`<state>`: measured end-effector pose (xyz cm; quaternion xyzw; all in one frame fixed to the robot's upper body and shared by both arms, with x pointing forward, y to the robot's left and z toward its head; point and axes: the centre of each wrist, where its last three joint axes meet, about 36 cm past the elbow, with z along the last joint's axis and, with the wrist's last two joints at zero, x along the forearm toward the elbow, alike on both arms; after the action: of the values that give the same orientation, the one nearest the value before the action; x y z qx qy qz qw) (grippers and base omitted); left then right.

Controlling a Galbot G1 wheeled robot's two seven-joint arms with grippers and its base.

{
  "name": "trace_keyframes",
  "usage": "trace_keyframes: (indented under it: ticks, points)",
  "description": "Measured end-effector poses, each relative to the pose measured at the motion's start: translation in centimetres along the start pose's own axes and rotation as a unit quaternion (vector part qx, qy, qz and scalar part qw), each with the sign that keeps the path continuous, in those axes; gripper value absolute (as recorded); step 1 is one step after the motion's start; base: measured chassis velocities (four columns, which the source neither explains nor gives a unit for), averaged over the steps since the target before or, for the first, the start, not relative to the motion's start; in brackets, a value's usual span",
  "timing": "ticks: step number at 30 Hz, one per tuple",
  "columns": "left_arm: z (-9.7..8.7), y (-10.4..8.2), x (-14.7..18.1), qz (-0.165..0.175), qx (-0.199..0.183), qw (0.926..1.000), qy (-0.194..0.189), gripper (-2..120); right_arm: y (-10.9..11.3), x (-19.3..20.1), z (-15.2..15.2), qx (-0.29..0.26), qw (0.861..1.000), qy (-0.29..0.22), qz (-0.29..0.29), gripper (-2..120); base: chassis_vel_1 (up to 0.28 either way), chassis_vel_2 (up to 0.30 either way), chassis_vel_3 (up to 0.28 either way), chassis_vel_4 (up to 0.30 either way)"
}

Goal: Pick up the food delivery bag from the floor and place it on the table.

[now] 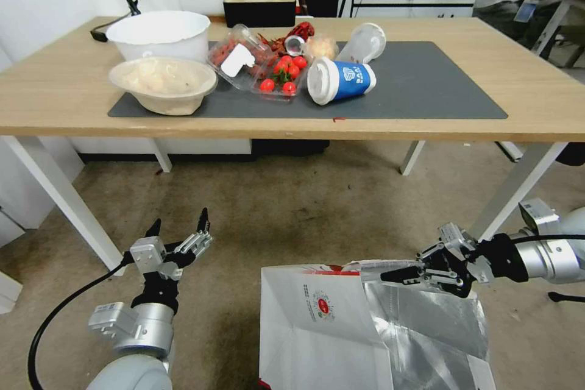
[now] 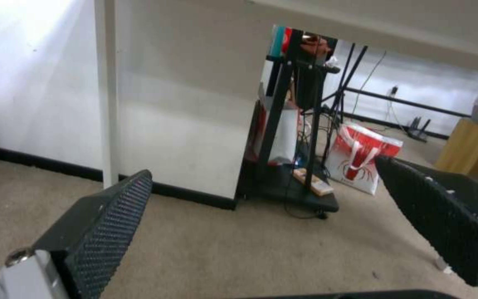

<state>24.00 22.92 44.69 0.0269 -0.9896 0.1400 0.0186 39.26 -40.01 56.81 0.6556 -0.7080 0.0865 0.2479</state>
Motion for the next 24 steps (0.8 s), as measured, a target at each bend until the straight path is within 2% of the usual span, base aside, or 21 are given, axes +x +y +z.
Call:
trace_keyframes:
  ticks: [24]
  points:
    - [-0.17, 0.08, -0.12, -0.002, 0.003, 1.0, 0.001, 100, 0.07, -0.09, -0.11, 0.002, 1.0, 0.002, -0.002, 0, 0.0, 0.0, 0.0, 0.0]
